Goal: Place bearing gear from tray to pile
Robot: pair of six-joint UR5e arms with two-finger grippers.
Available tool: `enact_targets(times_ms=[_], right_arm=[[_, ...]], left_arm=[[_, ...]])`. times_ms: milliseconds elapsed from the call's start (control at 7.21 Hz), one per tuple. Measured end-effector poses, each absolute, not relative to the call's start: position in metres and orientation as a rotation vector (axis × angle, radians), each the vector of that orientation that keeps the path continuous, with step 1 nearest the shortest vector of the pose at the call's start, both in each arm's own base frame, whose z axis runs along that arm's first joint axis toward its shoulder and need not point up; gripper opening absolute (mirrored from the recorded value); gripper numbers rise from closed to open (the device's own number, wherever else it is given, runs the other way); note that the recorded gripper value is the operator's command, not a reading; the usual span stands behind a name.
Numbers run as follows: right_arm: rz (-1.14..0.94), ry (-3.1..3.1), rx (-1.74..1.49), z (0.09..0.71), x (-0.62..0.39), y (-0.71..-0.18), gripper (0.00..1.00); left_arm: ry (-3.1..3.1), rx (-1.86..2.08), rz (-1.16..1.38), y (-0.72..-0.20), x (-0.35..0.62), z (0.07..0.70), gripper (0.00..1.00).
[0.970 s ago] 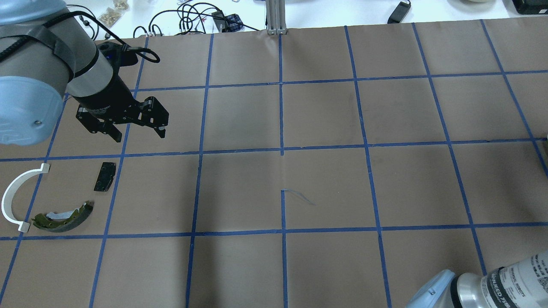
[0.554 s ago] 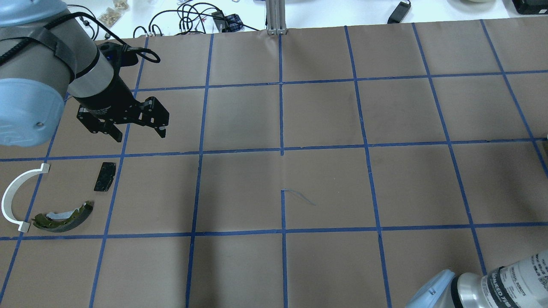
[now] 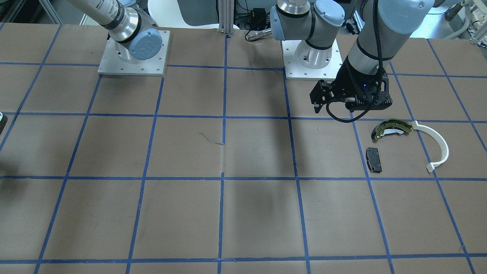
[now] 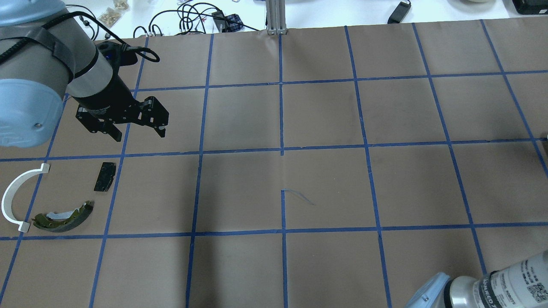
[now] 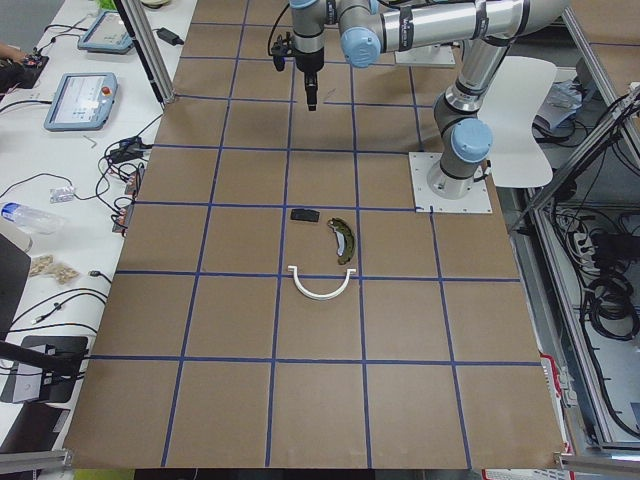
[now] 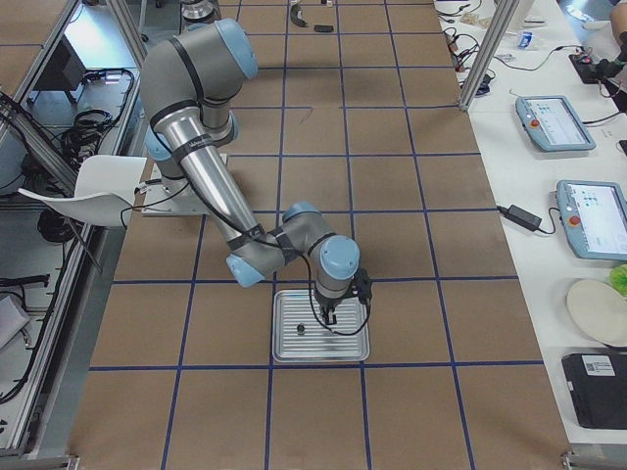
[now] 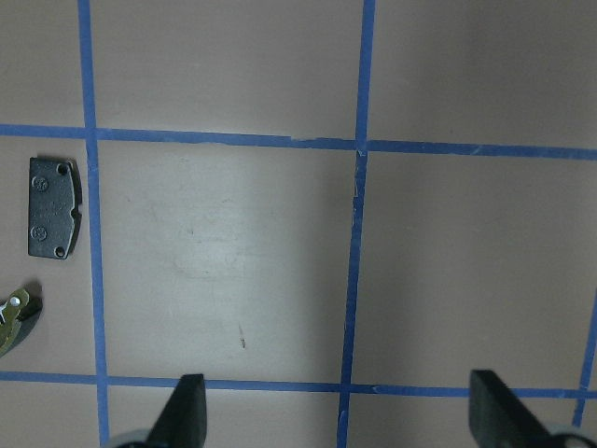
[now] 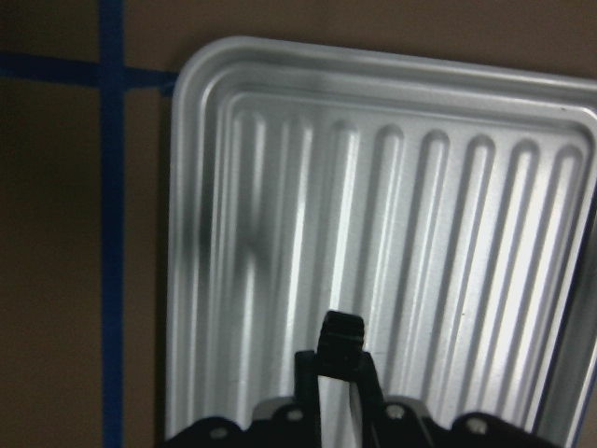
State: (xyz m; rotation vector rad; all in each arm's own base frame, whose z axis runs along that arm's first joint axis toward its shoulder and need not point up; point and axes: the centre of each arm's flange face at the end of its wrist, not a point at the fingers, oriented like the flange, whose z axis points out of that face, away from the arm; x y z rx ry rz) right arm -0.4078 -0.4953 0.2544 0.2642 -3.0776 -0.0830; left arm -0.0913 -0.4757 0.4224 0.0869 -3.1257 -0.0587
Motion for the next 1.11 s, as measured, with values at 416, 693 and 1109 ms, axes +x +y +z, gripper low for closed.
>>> enact_targets(times_ms=[416, 693, 1109], right_arm=[[0.029, -3.07, 0.568, 0.327, -0.119, -0.602, 0.0], [0.052, -3.149, 0.385, 0.328, 0.102, -0.605, 0.0], [0.025, -3.277, -0.013, 0.307, 0.314, -0.545, 0.0]], left_arm=[[-3.127, 0.089, -0.032, -0.476, -0.091, 0.424, 1.0], [-3.128, 0.092, -0.017, -0.476, -0.089, 0.425, 1.0], [-3.195, 0.089, -0.015, -0.477, -0.083, 0.424, 1.0]])
